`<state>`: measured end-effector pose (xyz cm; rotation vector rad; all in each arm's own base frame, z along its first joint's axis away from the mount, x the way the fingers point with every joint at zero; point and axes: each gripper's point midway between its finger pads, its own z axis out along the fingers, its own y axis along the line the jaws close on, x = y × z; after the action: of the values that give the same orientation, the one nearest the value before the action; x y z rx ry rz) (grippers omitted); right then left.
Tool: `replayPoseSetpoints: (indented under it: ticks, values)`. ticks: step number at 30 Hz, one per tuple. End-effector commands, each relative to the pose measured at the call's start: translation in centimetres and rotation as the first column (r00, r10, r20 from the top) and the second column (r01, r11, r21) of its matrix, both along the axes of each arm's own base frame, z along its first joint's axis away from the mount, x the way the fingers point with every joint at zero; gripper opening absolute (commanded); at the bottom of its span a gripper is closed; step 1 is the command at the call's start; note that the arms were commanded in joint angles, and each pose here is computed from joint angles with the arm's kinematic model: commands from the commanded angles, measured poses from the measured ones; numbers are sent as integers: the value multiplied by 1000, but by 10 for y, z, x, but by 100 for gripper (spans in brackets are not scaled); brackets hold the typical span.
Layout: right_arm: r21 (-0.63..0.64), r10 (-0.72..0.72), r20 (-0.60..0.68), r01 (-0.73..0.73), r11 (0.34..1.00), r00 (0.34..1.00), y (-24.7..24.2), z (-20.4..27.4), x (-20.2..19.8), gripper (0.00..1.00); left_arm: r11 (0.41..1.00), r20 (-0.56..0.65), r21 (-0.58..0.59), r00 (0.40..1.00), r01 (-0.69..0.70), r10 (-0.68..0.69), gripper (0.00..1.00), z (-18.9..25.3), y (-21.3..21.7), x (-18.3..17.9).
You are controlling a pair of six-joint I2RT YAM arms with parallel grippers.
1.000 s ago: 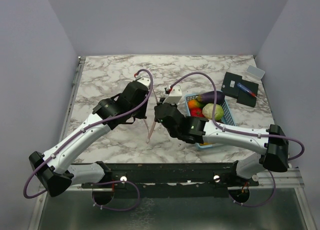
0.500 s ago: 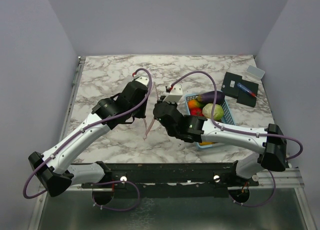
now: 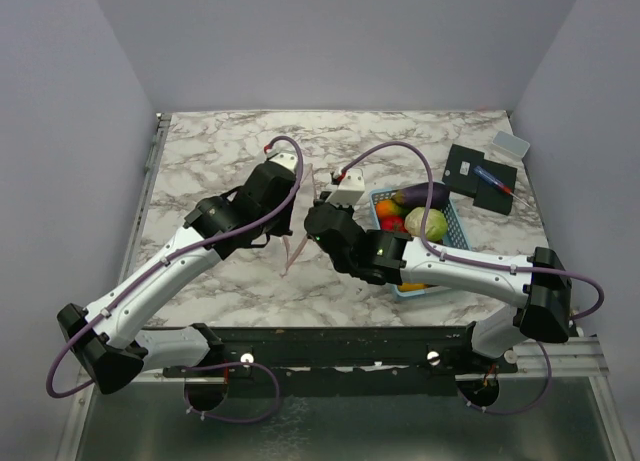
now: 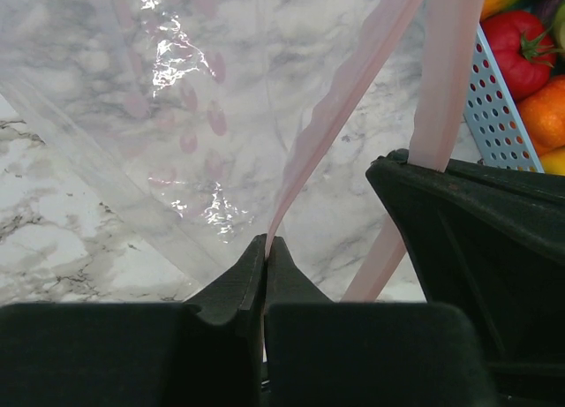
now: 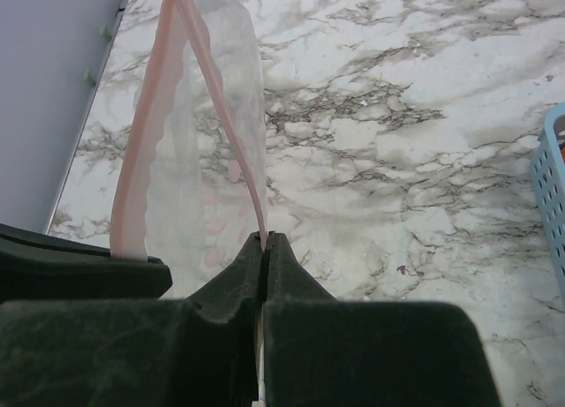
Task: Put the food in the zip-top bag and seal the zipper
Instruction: Open the zipper of the food storage bag at the center of the board.
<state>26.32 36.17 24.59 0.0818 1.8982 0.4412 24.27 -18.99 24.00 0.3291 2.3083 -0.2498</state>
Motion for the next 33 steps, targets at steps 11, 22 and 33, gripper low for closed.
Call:
replayPoseSetpoints:
  ticks: [11,22,33]
  values:
    - [-25,-7,-82,5,1000,997,-11,-34,-6,1,998,132,31,990,-60,55,0,50,15,14]
    - [-35,-9,-192,2,999,981,-33,-80,-5,1,975,174,159,977,-153,125,0,57,47,16]
    - [-53,43,-312,-62,997,949,-41,-131,-2,1,945,185,245,967,-216,173,0,48,67,15]
